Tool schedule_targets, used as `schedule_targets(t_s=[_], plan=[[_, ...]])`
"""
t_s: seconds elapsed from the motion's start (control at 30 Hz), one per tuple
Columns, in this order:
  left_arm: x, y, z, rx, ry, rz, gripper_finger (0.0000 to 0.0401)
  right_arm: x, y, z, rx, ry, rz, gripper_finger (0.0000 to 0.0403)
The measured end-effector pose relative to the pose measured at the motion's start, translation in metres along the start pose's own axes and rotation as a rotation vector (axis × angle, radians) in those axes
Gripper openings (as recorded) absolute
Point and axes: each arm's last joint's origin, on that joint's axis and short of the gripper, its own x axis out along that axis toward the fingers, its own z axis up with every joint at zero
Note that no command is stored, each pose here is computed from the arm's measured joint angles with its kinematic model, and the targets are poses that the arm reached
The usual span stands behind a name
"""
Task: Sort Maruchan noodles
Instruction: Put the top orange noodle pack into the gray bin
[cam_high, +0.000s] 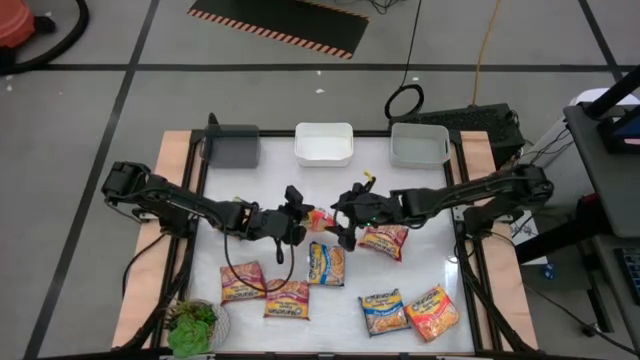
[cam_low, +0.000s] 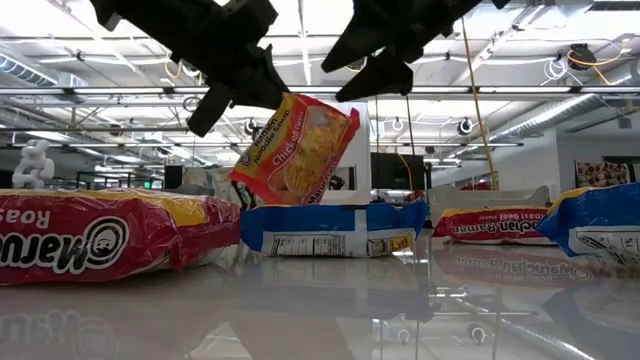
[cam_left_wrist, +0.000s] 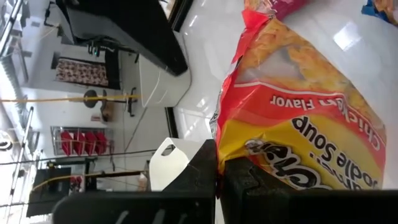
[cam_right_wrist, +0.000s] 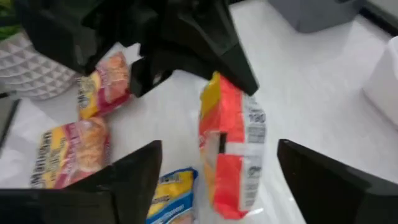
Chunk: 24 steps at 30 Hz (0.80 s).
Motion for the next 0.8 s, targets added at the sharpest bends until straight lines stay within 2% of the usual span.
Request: schedule_targets(t_s=[0.1,0.23,0.4,0.6,0.8], plan=[[0.000,0.000,0.000,-0.005,0.000,0.000,0.0001,0.004,-0.001,-0.002,-0.020,0.015,-0.011,0.0337],[0.001,0.001,-0.001,-0.005,0.004,0.001,0.0001,0.004,-0.004,-0.002,-0.051,0.021,-0.027,0.0335],[0.004,0.004,-0.005,-0.026,0.019,0.009,0.0001,0.009,-0.008,-0.003,-0.066,0.002,-0.104,0.0334],[0.006,0.006,-0.008,-0.054,0.029,0.013,0.0001,0.026,-0.010,-0.008,-0.062,0.016,-0.105,0.0334],[0.006,0.006,-0.007,-0.050,0.028,0.013,0.0001,0.039,-0.016,-0.011,-0.046,0.037,-0.055,0.0334]])
